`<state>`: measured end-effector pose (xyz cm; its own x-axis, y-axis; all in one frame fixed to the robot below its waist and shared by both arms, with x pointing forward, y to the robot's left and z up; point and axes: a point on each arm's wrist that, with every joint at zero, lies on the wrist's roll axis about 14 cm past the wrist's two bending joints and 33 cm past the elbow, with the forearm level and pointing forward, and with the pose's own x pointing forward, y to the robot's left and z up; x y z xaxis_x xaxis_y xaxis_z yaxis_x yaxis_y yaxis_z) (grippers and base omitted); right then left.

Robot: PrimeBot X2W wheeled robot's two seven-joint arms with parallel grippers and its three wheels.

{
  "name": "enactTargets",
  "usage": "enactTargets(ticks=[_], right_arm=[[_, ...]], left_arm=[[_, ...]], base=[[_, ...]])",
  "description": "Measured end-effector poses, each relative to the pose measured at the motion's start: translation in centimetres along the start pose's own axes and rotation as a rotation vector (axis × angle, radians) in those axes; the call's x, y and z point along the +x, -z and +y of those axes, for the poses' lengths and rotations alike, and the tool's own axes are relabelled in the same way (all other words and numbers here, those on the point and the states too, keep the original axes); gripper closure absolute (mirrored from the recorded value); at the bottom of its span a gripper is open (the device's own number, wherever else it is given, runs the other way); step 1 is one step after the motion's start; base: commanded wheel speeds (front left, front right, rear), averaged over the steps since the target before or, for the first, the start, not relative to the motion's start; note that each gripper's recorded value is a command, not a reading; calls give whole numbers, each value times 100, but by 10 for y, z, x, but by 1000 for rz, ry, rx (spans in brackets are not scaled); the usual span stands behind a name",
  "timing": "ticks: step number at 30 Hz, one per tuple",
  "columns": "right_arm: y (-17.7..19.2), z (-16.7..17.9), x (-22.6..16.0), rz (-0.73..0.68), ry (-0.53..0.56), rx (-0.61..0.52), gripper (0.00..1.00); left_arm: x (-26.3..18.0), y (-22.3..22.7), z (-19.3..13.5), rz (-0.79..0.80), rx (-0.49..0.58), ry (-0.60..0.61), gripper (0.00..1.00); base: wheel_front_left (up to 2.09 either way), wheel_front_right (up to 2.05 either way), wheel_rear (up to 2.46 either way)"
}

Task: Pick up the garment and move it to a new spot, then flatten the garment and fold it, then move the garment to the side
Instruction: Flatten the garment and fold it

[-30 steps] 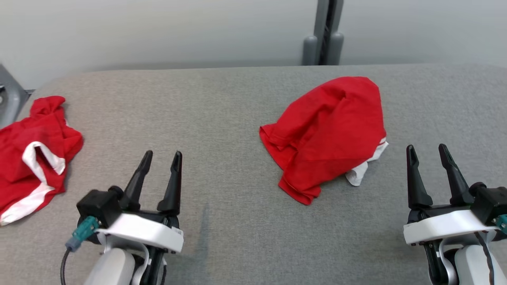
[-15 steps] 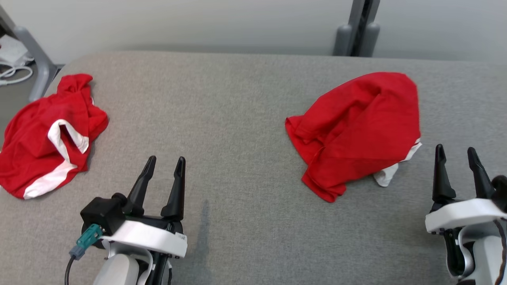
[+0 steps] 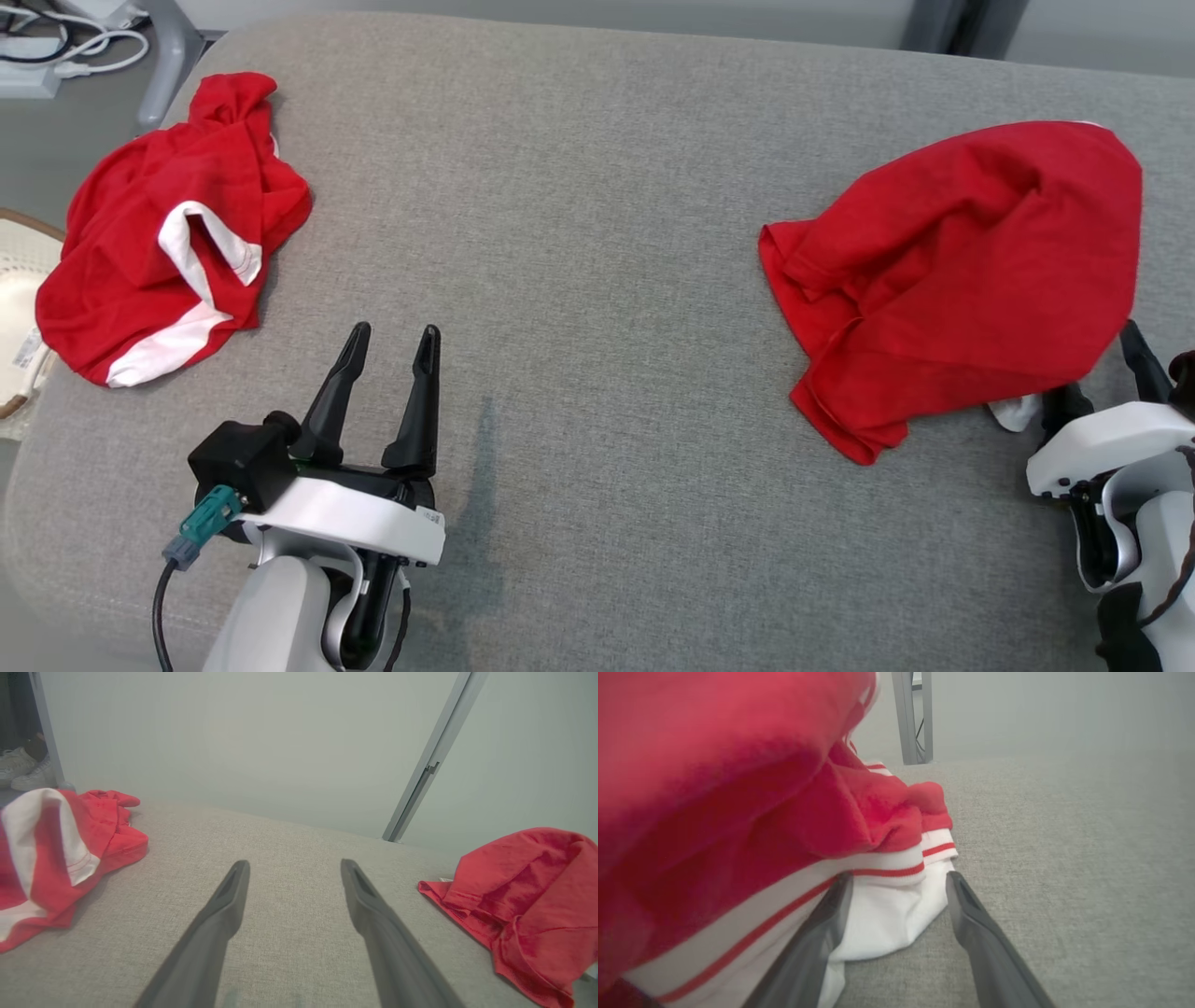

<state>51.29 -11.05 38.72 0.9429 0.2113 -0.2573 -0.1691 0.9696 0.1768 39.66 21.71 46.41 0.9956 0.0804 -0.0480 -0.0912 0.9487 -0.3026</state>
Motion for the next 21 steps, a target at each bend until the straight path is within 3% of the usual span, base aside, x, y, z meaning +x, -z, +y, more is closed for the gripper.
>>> enactTargets(ticks=[3,4,6,14,21], right_arm=[[5,6,6,20,-11,21,0],[7,7,7,32,-11,34,45],[9,5,7,43,-3,53,100],[10,1,7,63,12,76,100],[-16,-18,3,-18,55,84,100]], left_arm=[[-2,1,4,4,1,-13,0],[-3,1,5,3,2,-15,0],[-4,0,6,1,2,-19,0],[-6,-4,8,-8,4,-23,0],[-5,-7,1,-18,-5,-5,0]], base=[[0,0,0],[0,0,0],[0,0,0],[0,0,0],[0,0,0]])
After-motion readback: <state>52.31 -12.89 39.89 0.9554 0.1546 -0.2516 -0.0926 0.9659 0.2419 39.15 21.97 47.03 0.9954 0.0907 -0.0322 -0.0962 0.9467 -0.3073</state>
